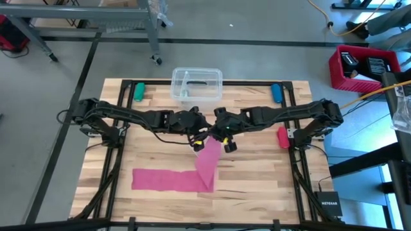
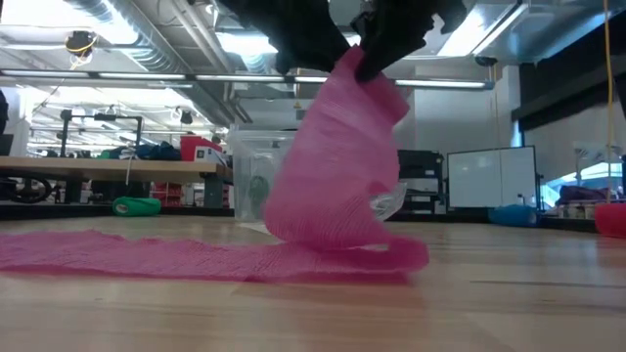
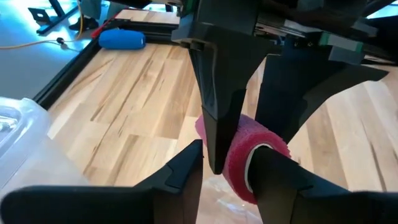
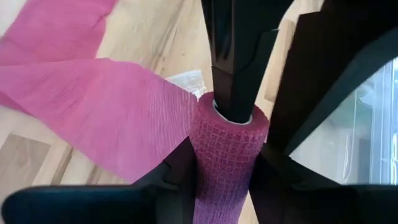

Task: Roll bandage
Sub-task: Roll the pink bandage

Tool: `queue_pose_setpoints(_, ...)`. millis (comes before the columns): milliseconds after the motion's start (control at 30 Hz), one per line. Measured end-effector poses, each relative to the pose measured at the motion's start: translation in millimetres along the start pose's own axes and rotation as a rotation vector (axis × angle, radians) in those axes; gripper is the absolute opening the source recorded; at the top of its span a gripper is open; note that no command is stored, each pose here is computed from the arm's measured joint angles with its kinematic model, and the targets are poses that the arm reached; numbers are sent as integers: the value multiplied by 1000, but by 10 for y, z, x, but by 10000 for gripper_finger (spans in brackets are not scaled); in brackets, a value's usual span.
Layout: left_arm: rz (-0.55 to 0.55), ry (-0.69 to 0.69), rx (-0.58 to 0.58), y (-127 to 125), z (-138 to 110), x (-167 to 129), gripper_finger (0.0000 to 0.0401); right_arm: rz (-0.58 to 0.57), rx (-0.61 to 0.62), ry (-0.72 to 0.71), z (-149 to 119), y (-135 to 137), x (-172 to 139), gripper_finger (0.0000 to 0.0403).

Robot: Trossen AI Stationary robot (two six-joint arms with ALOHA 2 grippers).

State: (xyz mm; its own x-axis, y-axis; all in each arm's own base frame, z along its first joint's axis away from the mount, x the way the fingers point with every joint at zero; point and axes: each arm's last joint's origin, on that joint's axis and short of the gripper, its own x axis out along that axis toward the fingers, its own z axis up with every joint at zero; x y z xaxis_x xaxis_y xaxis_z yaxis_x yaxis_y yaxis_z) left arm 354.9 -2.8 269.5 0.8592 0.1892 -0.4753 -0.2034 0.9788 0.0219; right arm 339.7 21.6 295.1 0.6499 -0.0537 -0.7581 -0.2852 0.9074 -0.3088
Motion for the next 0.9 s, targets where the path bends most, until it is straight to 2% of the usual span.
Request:
queue_pose_setpoints(233, 9, -2, 42, 0, -2, 9, 15, -2, 59, 27, -23, 4, -1, 137)
queue_pose_setpoints(400, 10, -29, 73, -20, 34, 0, 18, -55, 78, 107, -9, -35, -144, 178)
queue_pose_setpoints(500, 19, 28, 149, -44, -22, -31, 7, -54, 115, 189, 17, -81, -383, 201)
queue_pose_setpoints(667, 72, -98, 184, -52, 235, -285, 8, -43, 210, 293, 36, -133, -785, 220)
queue_pose_setpoints(800, 109, -140, 207, -12, 315, -461, 4, -67, 286, 233, -45, -149, -1219, 222)
queue_pose_setpoints(900, 163, -233, 208, 21, 452, -676, 6, -90, 344, 149, -159, -129, -1446, 222)
